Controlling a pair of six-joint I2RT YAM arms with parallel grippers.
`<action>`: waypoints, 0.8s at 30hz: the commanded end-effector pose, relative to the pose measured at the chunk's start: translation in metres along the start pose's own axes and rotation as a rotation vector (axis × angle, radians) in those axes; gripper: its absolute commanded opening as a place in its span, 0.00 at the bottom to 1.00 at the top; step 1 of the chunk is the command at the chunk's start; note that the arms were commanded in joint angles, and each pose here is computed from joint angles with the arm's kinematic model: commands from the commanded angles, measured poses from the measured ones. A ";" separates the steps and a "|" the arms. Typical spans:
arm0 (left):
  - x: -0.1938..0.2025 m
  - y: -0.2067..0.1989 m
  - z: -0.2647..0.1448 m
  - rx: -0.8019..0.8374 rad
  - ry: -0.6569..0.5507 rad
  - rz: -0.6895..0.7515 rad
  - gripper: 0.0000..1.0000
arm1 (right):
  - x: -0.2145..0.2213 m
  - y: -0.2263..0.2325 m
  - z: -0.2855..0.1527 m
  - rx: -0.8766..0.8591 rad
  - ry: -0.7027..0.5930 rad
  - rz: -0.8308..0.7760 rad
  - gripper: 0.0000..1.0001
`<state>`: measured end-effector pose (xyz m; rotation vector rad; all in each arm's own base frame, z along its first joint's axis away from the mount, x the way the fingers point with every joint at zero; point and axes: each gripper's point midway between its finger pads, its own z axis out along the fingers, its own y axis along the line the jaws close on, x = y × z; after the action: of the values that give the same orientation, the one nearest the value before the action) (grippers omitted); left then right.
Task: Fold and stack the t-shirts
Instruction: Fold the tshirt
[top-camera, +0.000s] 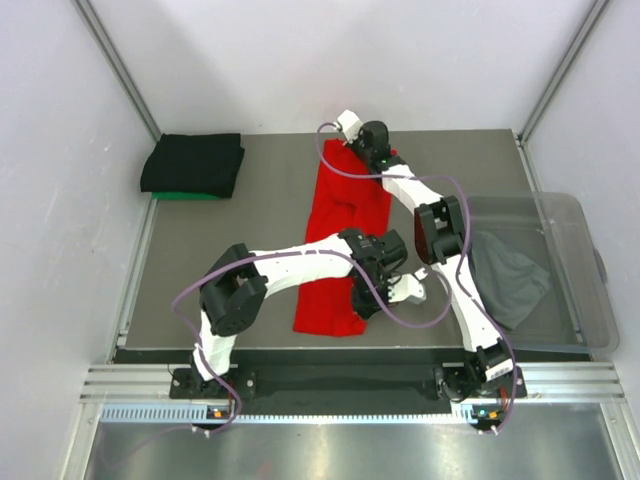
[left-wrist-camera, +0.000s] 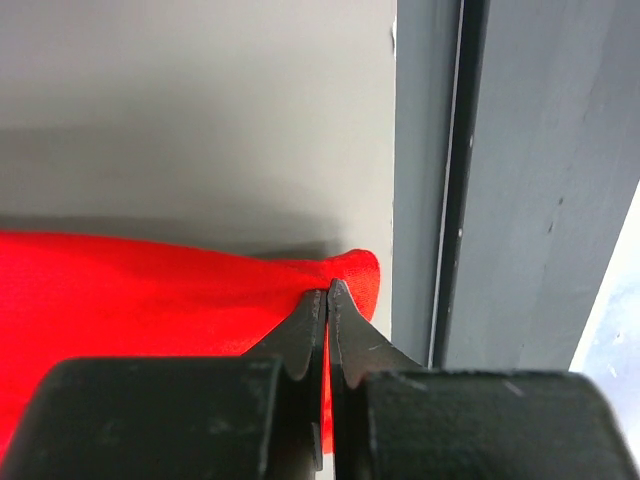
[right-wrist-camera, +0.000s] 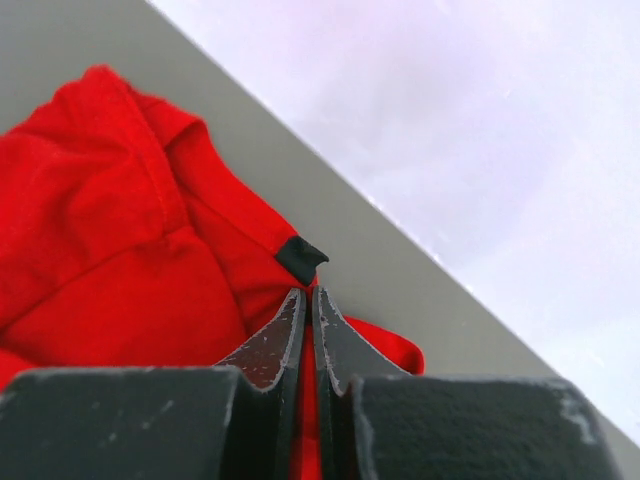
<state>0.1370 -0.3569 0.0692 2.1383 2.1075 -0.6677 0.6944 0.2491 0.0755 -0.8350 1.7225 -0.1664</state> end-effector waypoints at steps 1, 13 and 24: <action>-0.022 -0.012 0.006 0.063 -0.042 0.002 0.00 | -0.054 -0.025 0.000 0.098 -0.170 -0.016 0.00; -0.089 -0.011 -0.048 -0.026 -0.258 0.041 0.30 | -0.141 -0.101 -0.070 0.287 -0.259 0.100 0.62; -0.051 0.052 -0.169 -0.356 -0.550 -0.376 0.39 | -0.130 -0.078 -0.263 0.053 -0.059 0.527 0.83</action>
<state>0.1628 -0.3888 0.1992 1.7174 1.9271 -0.7452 0.5698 0.1844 0.2696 -0.4754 1.7424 -0.1317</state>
